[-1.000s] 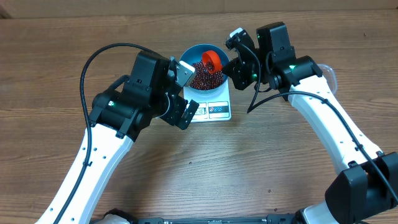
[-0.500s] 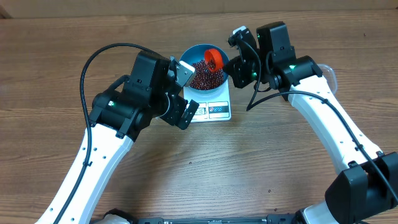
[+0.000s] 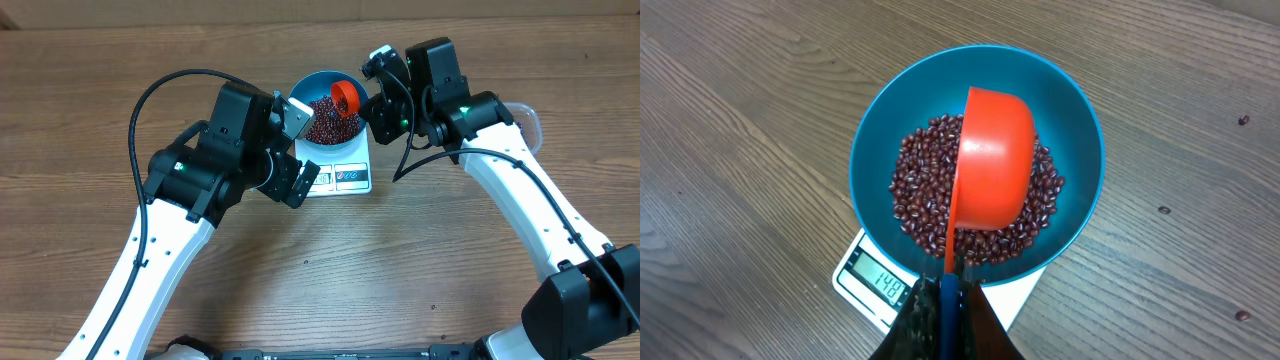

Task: Scoop item into bowl and weigh 150g on scale
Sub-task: 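Hold the red scoop tilted over the blue bowl, shaking out beans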

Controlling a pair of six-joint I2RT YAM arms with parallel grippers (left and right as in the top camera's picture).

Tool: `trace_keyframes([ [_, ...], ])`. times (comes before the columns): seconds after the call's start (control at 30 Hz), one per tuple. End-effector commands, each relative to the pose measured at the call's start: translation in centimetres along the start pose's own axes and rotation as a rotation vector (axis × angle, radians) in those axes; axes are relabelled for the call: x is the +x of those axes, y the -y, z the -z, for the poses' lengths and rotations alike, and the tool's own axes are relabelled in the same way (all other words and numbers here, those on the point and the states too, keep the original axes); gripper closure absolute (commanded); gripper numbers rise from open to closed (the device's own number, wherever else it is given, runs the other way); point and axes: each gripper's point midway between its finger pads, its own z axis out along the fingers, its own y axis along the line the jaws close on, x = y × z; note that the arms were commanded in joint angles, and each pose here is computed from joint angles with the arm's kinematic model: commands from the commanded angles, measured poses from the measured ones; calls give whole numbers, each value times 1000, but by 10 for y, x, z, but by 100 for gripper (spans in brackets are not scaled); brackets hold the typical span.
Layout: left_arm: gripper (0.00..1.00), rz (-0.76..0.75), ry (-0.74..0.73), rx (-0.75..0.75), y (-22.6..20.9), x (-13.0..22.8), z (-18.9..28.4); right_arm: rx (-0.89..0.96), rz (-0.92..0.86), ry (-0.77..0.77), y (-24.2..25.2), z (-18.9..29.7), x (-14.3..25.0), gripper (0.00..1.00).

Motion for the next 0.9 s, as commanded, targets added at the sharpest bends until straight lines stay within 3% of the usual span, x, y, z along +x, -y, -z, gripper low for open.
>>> trace_keyframes([
  [0.0, 0, 9, 5, 0, 0, -2, 1, -2, 7, 22, -2, 3, -8, 96],
  [0.1, 0, 9, 5, -1, 0, -2, 1, -98, 175, 2, -19, 4, 0, 96],
  [0.23, 0, 9, 5, 0, 0, -2, 1, -9, 48, 6, -3, 3, -4, 96],
  [0.87, 0, 9, 5, 0, 0, -2, 1, -9, 47, 6, -3, 3, -4, 97],
])
